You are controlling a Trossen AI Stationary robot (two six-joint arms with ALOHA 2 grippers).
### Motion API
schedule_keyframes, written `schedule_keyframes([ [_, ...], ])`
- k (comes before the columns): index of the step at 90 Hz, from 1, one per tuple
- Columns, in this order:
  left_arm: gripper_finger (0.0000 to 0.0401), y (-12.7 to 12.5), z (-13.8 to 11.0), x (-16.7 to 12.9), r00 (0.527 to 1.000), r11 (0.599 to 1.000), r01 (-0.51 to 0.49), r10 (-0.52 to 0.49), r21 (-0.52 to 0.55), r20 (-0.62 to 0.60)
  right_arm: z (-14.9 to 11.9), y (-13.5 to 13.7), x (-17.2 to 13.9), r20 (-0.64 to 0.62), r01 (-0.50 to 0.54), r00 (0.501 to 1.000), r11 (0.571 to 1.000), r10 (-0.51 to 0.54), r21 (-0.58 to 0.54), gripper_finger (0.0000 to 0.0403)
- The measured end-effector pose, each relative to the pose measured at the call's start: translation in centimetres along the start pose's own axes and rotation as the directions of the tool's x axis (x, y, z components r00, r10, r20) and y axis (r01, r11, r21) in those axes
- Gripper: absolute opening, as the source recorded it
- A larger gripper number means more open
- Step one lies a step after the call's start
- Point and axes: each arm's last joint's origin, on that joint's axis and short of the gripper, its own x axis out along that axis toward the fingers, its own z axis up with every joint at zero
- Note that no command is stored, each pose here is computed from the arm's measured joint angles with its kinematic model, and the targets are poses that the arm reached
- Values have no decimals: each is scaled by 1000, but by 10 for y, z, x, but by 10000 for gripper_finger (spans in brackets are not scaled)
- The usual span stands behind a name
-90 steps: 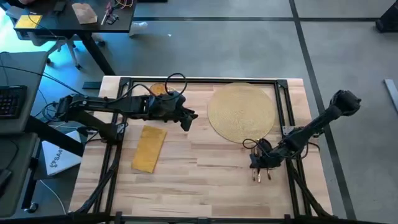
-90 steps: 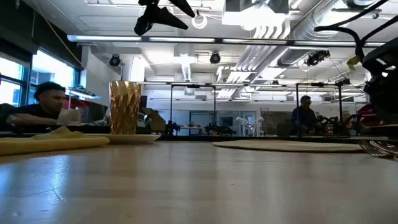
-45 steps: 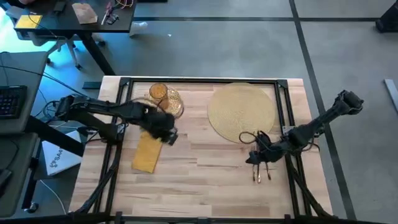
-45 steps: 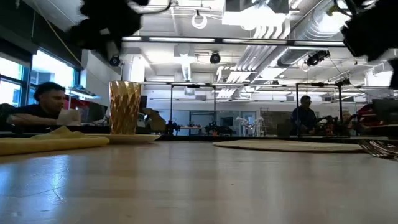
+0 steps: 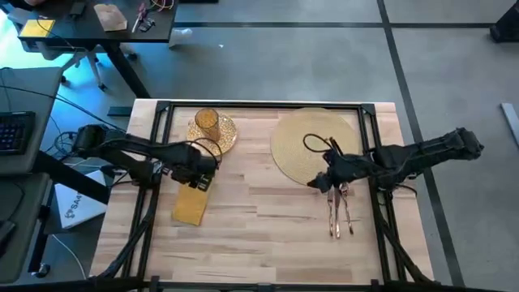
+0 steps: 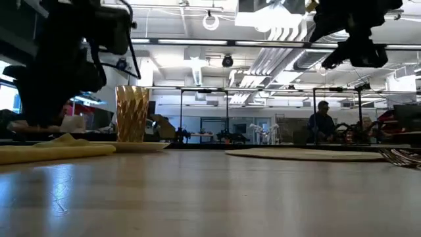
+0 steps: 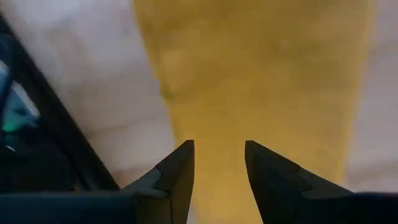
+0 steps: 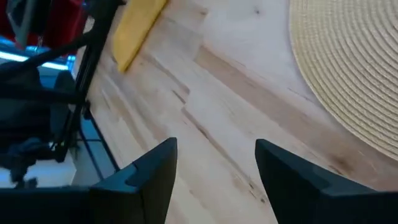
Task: Set table place
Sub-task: Fold the yellow table napkin
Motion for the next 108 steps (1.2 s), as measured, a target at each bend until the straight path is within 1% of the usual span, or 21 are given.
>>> schedule_keyframes([
  [12,127,6,10,12,1000,999,5,-4,-34,16,1,0,0,-28,-10,1000,1000,10,-7,204],
  [26,125,12,16,27,1000,997,21,-20,-75,16,1,0,0,-37,-14,999,1000,14,2,204],
  [33,115,12,16,28,1000,996,26,-25,-80,18,1,0,0,-37,-14,999,1000,14,12,204],
  [39,97,13,17,28,999,997,19,-17,-73,32,1,0,0,-37,-14,999,1000,15,12,204],
  [58,11,11,18,28,997,999,21,-19,-29,73,1,0,0,-37,-14,999,1000,15,11,204],
  [70,4,7,19,26,996,998,50,-52,22,79,1,0,0,-21,-8,1000,1000,8,9,204],
  [78,1,-1,18,14,992,988,94,-104,121,78,1,-1,0,-12,-5,1000,1000,5,8,204],
  [83,0,-9,16,1,982,965,130,-157,229,101,1,-1,0,-10,-4,1000,1000,4,8,204],
  [88,0,-18,12,-16,968,919,167,-221,357,118,1,-1,0,-5,-2,1000,1000,2,1,204],
  [93,0,-26,9,-34,949,850,206,-295,485,114,2,0,0,-1,-4,1000,1000,4,-16,204],
  [99,0,-35,4,-58,917,752,256,-388,608,95,2,0,0,1,-8,1000,999,8,-37,204],
  [104,0,-41,0,-79,877,674,300,-474,675,84,2,0,0,3,-12,1000,998,12,-54,204],
  [108,0,-45,-2,-95,848,634,324,-524,702,83,2,1,0,6,-17,1000,998,18,-62,204],
])
